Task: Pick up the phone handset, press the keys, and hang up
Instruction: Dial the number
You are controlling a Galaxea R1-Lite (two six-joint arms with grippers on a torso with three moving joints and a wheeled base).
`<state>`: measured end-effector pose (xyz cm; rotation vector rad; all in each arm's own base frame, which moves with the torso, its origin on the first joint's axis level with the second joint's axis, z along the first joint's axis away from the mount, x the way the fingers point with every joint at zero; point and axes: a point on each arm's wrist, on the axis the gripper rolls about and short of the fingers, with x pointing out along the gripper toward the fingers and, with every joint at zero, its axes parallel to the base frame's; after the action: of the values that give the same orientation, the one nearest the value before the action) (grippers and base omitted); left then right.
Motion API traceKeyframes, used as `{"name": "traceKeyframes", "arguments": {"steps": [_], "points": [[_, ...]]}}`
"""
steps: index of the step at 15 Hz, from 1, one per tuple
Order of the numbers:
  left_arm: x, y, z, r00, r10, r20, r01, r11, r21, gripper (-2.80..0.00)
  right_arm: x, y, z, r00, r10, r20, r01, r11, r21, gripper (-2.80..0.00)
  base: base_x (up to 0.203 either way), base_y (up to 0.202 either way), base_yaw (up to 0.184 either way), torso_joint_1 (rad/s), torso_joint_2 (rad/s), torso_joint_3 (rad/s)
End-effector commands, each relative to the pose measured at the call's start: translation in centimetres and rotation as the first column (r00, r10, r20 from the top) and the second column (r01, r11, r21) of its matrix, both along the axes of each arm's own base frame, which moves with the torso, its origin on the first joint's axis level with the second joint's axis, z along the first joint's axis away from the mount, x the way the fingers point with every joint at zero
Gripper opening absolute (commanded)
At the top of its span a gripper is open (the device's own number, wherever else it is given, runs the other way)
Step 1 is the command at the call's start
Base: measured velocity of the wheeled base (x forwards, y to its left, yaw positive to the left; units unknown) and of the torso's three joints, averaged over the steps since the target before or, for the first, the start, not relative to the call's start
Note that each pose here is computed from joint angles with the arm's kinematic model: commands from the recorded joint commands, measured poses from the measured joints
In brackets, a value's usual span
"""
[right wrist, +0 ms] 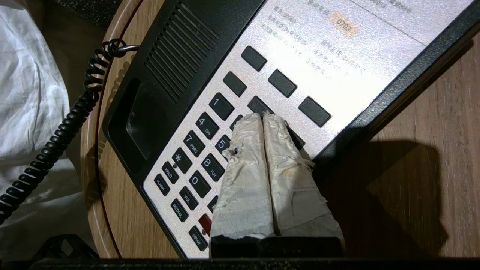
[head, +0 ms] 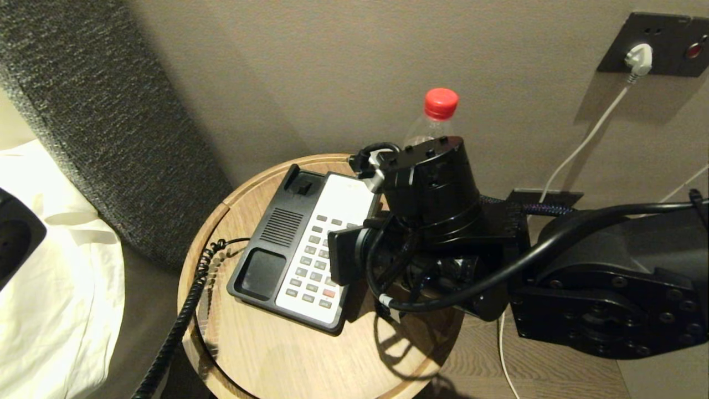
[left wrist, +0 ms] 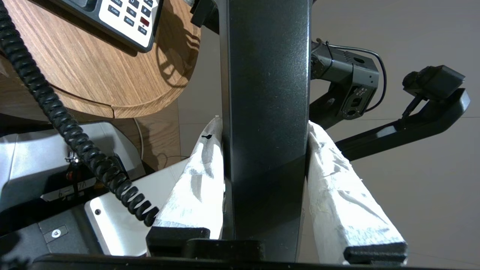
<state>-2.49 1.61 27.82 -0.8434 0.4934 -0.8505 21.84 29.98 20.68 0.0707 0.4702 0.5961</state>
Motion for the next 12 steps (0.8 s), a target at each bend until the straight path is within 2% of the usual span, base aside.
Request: {"name": "traceKeyframes", "arguments": {"steps": [1, 8, 11, 12], "points": [[0.0, 0.0, 0.0, 1.0, -0.001, -0.007, 0.001, 1.0, -0.001, -2.8, -0.1, -0.1, 0.5, 1.0, 0.001, 0.004, -0.001, 1.0, 0.011, -2.8, 0.0, 0.0, 0.0, 0.0, 0.0, 0.0], [-0.1, 0.1, -0.1, 1.0, -0.002, -0.004, 0.002, 1.0, -0.004, -2.8, -0.3, 0.1, 1.3, 0.999, 0.041, -0.005, -0.041, 0.997, 0.062, -2.8, 0.0, 0.0, 0.0, 0.0, 0.0, 0.0], [-0.2, 0.2, -0.3, 1.0, -0.002, -0.005, 0.002, 1.0, -0.003, -2.8, -1.2, 0.8, 1.9, 0.994, 0.097, -0.045, -0.09, 0.987, 0.136, -2.8, 0.0, 0.0, 0.0, 0.0, 0.0, 0.0], [-0.2, 0.1, -0.4, 1.0, -0.002, -0.006, 0.002, 1.0, -0.002, -2.8, -1.2, 0.9, 1.9, 0.994, 0.097, -0.047, -0.09, 0.986, 0.138, -2.8, 0.0, 0.0, 0.0, 0.0, 0.0, 0.0]]}}
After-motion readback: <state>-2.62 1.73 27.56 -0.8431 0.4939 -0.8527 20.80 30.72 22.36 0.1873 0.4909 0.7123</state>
